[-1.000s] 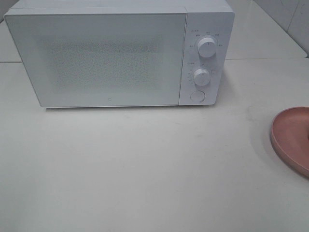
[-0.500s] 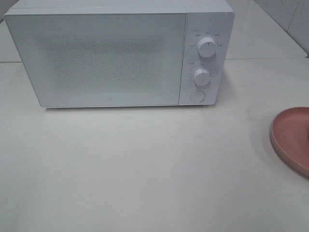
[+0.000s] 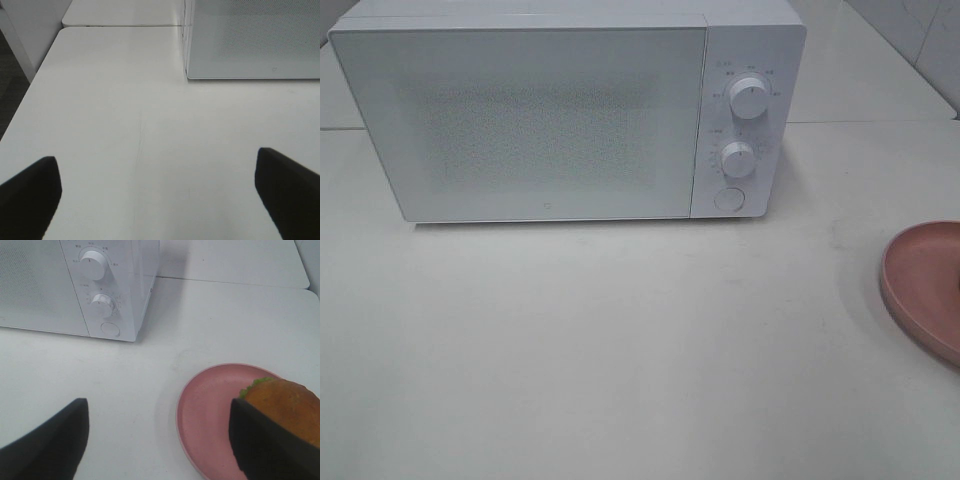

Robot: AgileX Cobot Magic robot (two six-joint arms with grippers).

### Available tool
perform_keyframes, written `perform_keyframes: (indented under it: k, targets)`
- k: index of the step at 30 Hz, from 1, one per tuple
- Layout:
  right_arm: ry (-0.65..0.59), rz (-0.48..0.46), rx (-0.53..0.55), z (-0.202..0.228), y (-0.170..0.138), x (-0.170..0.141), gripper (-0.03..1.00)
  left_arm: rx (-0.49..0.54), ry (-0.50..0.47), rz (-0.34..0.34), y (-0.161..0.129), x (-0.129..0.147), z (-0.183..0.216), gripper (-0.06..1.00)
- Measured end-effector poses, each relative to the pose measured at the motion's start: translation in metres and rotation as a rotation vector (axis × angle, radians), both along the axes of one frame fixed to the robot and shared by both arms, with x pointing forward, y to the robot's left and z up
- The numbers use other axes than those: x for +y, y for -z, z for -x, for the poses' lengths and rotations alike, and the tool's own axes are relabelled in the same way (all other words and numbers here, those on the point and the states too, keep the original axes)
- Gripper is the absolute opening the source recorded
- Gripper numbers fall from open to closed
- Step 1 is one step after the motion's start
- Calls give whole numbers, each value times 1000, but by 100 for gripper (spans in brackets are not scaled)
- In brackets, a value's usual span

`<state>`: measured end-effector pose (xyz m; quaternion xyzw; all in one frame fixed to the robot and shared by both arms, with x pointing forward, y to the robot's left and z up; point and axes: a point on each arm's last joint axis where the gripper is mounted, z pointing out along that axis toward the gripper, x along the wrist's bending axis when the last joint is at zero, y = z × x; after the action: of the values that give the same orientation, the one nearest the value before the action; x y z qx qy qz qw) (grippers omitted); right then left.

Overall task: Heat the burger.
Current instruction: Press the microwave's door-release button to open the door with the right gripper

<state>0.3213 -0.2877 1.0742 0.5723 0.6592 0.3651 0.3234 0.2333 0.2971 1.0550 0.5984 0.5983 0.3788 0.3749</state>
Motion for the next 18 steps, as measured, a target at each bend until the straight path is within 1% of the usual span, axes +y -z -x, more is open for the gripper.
perform_keyframes:
  k: [2,8,10,18]
  targets:
    - [0,1,4,-12,1,2,75,0,0,0,0,0,0,97]
    - [0,-2,-13,-22,1,3,75,0,0,0,0,0,0,97]
    - [0,-5,-41,-33,0,4,75,0,0,0,0,0,0,97]
    - [0,-8,-63,-57,3,8,75,0,0,0,0,0,0,97]
